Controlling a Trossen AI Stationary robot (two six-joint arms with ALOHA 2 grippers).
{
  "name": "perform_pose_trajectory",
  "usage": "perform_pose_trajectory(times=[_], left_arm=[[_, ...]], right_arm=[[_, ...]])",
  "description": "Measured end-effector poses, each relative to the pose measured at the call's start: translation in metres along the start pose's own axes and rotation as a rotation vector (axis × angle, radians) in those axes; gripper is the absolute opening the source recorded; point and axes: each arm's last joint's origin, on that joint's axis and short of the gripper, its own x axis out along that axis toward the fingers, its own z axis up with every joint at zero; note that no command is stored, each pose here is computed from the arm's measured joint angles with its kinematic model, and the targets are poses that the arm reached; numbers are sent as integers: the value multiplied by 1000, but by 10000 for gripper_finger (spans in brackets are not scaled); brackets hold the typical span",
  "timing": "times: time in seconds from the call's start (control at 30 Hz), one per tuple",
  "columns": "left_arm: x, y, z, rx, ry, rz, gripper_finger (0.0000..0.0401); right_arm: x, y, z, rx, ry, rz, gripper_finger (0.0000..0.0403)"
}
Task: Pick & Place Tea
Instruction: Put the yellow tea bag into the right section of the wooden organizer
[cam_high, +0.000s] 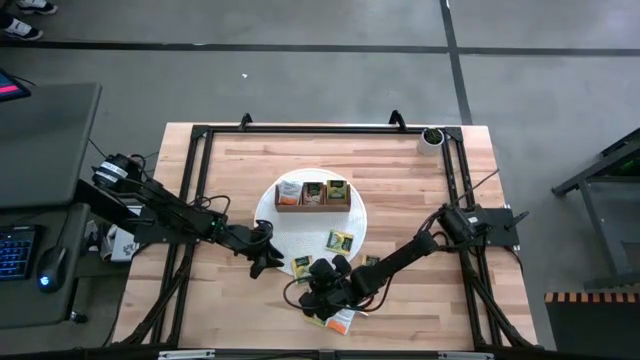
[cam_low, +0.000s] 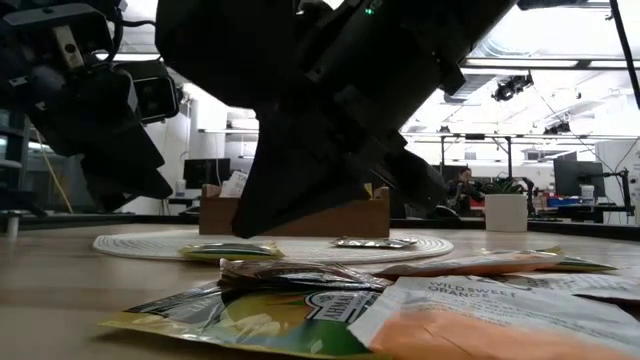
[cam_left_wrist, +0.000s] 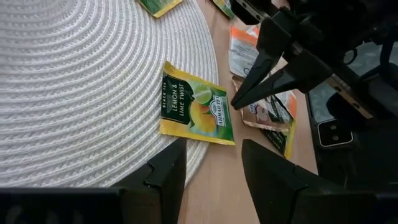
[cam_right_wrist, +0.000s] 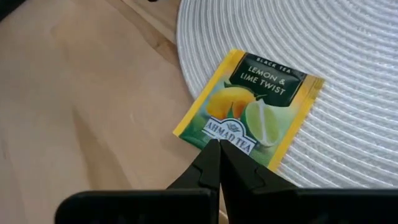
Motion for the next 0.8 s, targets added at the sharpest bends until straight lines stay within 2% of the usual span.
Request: perform_pose_trajectory(times=[0.37,0.8], left_arm=[[0,0,0,0,-5,4,154],[0,0,0,0,-5,5,154]], right_arm=[[6,-4,9,13,-4,-14,0],[7,-10,0,40,28,-14,0]])
